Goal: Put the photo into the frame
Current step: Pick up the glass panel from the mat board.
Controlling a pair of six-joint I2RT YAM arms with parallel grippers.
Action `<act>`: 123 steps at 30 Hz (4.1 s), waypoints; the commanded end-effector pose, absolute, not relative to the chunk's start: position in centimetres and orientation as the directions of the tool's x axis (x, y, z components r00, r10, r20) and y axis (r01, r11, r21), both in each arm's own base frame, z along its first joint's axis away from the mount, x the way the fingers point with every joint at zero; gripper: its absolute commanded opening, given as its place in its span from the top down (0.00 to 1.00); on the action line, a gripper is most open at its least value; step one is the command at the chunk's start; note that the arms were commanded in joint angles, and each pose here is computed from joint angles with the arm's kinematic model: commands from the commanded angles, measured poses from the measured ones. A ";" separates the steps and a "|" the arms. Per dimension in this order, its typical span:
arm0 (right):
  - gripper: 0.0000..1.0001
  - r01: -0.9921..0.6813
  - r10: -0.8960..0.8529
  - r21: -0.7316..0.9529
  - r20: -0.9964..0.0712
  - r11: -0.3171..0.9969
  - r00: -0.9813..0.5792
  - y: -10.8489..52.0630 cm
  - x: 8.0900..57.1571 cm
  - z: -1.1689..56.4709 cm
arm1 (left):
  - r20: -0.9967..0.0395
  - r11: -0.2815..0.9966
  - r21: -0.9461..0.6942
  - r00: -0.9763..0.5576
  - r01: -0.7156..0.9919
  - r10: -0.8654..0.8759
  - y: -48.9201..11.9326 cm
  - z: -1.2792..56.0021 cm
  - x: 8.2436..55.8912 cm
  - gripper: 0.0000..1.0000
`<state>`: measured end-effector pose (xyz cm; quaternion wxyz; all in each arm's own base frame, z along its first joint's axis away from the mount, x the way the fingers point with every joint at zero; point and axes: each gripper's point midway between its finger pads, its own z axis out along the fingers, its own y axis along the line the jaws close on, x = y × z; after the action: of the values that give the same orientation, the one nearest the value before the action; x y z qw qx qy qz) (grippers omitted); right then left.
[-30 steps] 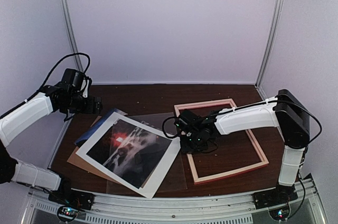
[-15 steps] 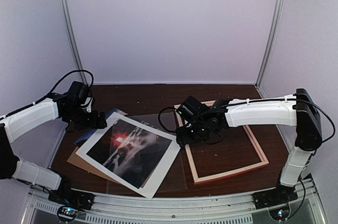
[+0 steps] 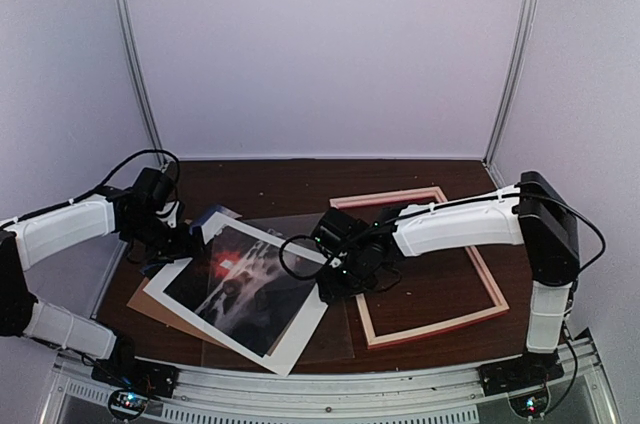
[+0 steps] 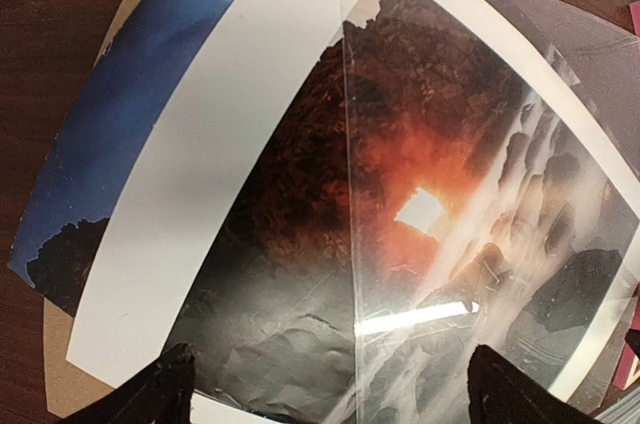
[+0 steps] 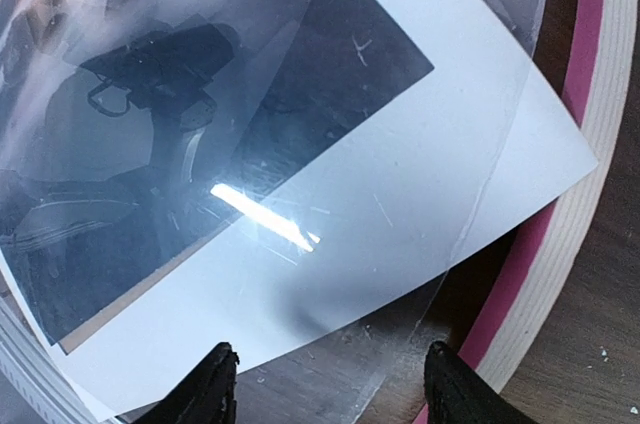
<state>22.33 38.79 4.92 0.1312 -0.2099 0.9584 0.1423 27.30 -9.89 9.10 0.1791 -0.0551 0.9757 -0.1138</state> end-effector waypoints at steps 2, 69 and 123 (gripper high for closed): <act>0.35 -0.410 -0.340 0.225 -0.293 0.884 -0.894 39.5 22.3 4.4 | -0.305 0.960 -0.268 -0.938 -0.080 -0.164 -10.4 8.1 27.0 0.06; 0.51 -0.234 -0.135 0.528 -0.219 0.817 -0.966 41.3 22.4 5.4 | -0.013 0.872 -0.455 -0.977 -0.183 -0.212 -14.8 1.4 23.9 0.26; 0.86 -0.249 -0.091 0.713 -0.252 0.656 -0.963 42.5 23.6 9.4 | -0.052 0.866 -0.474 -0.976 -0.161 -0.209 -15.1 1.1 24.3 0.24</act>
<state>22.51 42.04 7.94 0.0770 -0.0930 0.9097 0.3974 26.20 -15.45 3.27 0.0839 -0.0931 0.9581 -0.2575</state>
